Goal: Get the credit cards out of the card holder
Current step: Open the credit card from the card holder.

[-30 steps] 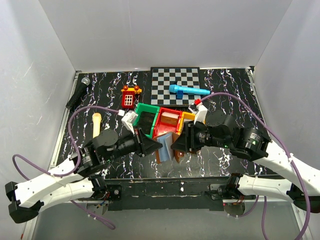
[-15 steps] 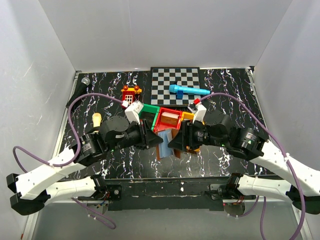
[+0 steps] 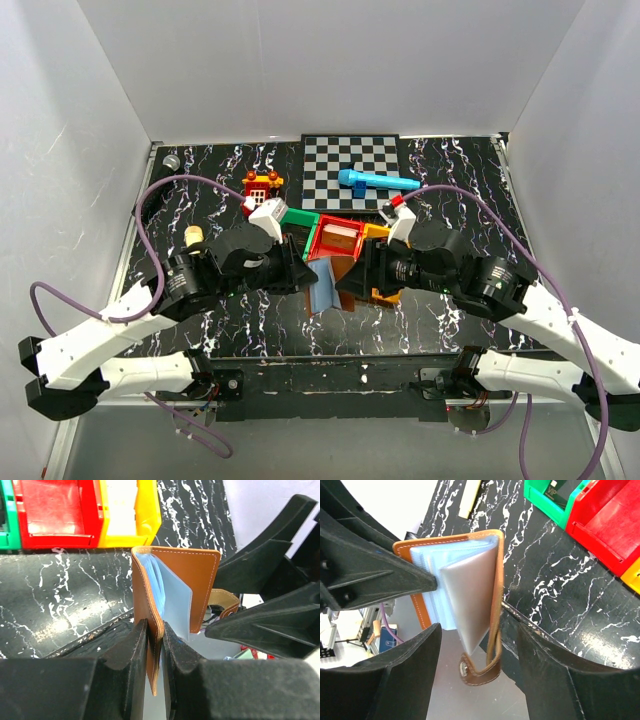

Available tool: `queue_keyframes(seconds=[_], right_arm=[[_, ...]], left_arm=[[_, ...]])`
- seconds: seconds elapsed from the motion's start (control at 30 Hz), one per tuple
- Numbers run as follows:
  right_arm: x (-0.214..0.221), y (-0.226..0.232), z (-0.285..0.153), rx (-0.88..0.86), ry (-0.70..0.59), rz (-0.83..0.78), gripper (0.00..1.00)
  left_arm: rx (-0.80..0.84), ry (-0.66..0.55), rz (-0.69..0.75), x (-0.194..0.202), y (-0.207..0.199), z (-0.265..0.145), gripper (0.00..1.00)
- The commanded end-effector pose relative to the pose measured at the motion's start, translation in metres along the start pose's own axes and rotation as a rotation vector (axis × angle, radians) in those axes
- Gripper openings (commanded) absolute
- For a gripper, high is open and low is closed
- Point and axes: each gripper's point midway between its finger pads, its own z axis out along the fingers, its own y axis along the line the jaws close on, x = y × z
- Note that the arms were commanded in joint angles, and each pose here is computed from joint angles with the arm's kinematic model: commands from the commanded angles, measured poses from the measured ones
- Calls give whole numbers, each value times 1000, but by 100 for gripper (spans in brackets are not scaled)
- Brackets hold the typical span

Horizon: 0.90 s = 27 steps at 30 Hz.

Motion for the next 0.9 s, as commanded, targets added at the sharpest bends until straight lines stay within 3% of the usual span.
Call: queue_keyframes(seconds=[0.0, 0.3, 0.37, 0.43, 0.6, 0.77, 0.87], right_arm=[[-7, 16, 4, -69, -6, -11, 70], [5, 2, 27, 0, 64, 14, 64], [6, -5, 28, 29, 63, 19, 54], [7, -9, 28, 41, 55, 26, 35], [8, -4, 26, -25, 35, 40, 4], [6, 3, 18, -86, 12, 43, 1], [7, 3, 14, -100, 7, 46, 1]], left_arm=[[-42, -30, -4, -10, 2, -8, 0], [-37, -31, -10, -12, -2, -7, 0], [-31, -31, -16, -12, -2, -8, 0], [-19, -35, -18, -12, -4, -10, 0], [86, -41, -21, -8, -15, -14, 0], [161, -57, -35, 0, -14, -18, 10], [212, -93, -49, -1, -14, -26, 25]])
